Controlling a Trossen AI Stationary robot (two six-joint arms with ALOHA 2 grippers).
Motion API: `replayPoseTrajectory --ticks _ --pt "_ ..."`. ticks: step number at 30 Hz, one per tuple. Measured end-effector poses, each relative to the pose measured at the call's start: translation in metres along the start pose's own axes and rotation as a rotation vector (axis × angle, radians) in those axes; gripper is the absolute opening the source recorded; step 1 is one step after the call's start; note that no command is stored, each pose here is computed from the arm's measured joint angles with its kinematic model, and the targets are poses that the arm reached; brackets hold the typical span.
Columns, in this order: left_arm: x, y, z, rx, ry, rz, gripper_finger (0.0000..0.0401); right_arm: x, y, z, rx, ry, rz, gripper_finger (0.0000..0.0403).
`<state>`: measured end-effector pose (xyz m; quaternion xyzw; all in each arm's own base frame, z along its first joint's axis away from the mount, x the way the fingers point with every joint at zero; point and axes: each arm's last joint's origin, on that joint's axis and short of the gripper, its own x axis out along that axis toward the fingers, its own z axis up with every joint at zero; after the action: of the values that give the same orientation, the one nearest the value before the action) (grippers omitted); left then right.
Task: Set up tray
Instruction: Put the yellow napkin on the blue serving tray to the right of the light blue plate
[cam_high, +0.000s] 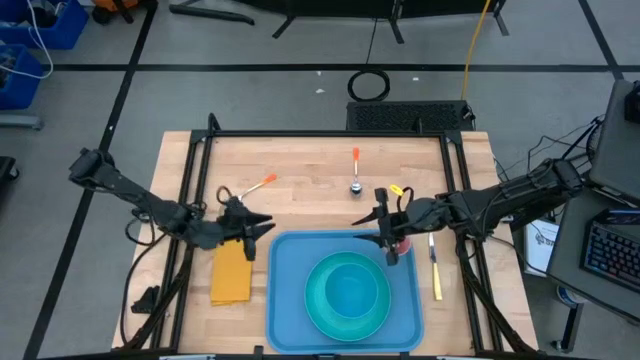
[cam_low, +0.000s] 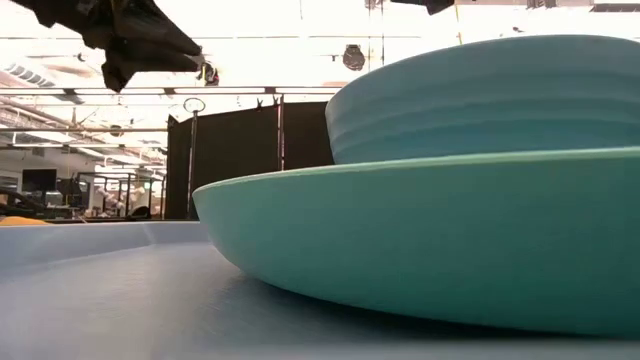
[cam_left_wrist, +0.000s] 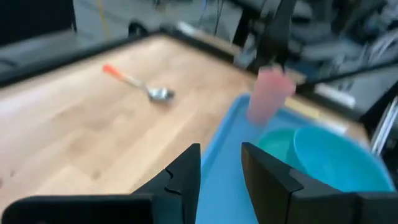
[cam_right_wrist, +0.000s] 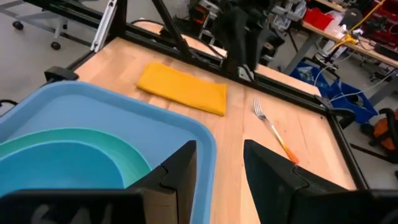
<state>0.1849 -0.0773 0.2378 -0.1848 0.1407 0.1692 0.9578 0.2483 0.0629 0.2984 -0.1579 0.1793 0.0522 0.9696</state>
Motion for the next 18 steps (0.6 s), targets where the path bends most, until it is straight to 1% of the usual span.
replayPoseTrajectory --ticks 5,9,12,16,18 --pt "0.001 -0.026 -0.001 0.034 0.168 0.005 0.0120 0.000 0.001 -0.003 -0.001 0.035 0.008 0.0125" --pt "-0.001 -0.043 -0.009 0.023 0.251 -0.004 0.0120 0.000 0.000 -0.004 -0.022 0.041 0.006 0.0125" --pt "-0.003 -0.048 -0.018 -0.057 0.319 0.019 0.0120 0.000 0.000 -0.004 -0.052 0.036 0.005 0.0125" --pt "-0.006 -0.050 -0.035 -0.194 0.462 0.068 0.0120 0.000 -0.001 -0.001 -0.079 0.012 -0.001 0.0125" --pt "-0.007 -0.053 -0.043 -0.212 0.504 0.071 0.0119 0.000 -0.001 -0.001 -0.091 0.009 -0.001 0.0125"
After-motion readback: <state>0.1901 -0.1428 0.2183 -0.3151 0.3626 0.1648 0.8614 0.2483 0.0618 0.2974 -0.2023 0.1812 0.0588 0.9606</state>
